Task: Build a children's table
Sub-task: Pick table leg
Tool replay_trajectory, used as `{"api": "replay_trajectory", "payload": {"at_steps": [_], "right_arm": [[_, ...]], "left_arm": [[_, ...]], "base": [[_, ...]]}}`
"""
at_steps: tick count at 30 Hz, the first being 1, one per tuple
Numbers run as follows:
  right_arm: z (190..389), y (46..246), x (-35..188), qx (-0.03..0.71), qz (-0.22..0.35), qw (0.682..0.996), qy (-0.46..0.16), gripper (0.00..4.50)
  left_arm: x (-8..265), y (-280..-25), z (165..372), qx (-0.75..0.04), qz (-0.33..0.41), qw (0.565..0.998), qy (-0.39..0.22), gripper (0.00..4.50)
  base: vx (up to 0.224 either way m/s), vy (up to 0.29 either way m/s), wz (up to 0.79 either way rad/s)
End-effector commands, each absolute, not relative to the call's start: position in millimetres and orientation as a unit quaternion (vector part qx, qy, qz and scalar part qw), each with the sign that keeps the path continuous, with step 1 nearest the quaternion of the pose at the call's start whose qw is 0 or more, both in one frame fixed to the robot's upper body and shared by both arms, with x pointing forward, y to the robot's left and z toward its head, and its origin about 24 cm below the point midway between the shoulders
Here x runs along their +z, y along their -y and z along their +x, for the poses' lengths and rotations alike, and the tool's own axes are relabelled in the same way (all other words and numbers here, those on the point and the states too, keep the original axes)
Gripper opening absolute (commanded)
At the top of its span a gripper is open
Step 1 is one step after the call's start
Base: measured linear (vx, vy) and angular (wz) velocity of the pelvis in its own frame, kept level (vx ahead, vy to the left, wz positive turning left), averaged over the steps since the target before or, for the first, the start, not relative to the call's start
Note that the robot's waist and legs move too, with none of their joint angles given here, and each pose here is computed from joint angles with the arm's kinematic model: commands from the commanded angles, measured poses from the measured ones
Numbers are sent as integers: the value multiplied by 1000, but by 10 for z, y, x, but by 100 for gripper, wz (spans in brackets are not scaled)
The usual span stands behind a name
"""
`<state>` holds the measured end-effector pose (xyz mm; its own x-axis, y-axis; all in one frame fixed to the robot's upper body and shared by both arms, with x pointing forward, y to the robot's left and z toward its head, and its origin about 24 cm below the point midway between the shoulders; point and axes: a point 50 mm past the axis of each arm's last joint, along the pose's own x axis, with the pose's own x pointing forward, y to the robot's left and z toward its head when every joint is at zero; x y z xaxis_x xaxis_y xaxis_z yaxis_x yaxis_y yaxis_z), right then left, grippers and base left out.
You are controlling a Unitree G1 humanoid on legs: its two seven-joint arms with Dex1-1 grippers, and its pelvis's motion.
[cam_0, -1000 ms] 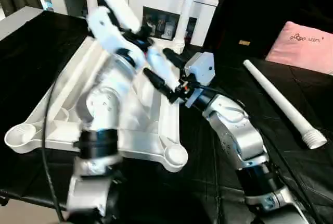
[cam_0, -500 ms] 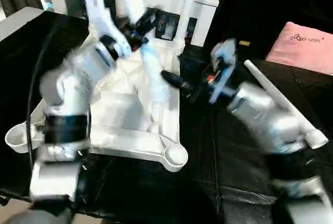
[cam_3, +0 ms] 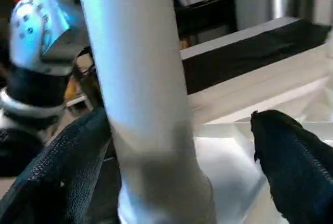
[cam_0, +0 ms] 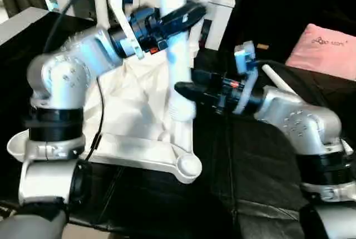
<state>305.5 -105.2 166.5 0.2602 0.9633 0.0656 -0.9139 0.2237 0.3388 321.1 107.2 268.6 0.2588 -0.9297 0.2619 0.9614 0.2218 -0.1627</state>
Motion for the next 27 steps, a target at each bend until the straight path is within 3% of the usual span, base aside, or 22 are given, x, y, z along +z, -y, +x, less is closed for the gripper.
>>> {"api": "replay_trajectory", "payload": {"at_steps": [1,8,21,22,27], "right_arm": [[3031,1032,1660,616,136,771,-89,450],[2998,951,1644,647,134,744,-103,450],[2941,967,1629,683,116,711,-115,450],[2940,970,1629,685,116,710,-116,424],[2933,984,1623,690,104,706,-118,391]], "left_arm": [[2776,-981,3125,-642,-125,754,60,180],[2773,-893,3061,-679,-118,723,40,180],[2783,-819,3034,-701,-104,705,14,180],[2780,-816,3031,-702,-102,704,12,180],[2764,-792,3016,-708,-96,699,5,180]], "base": [[0,0,0],[0,0,0],[0,0,0],[0,0,0],[0,0,0]]}}
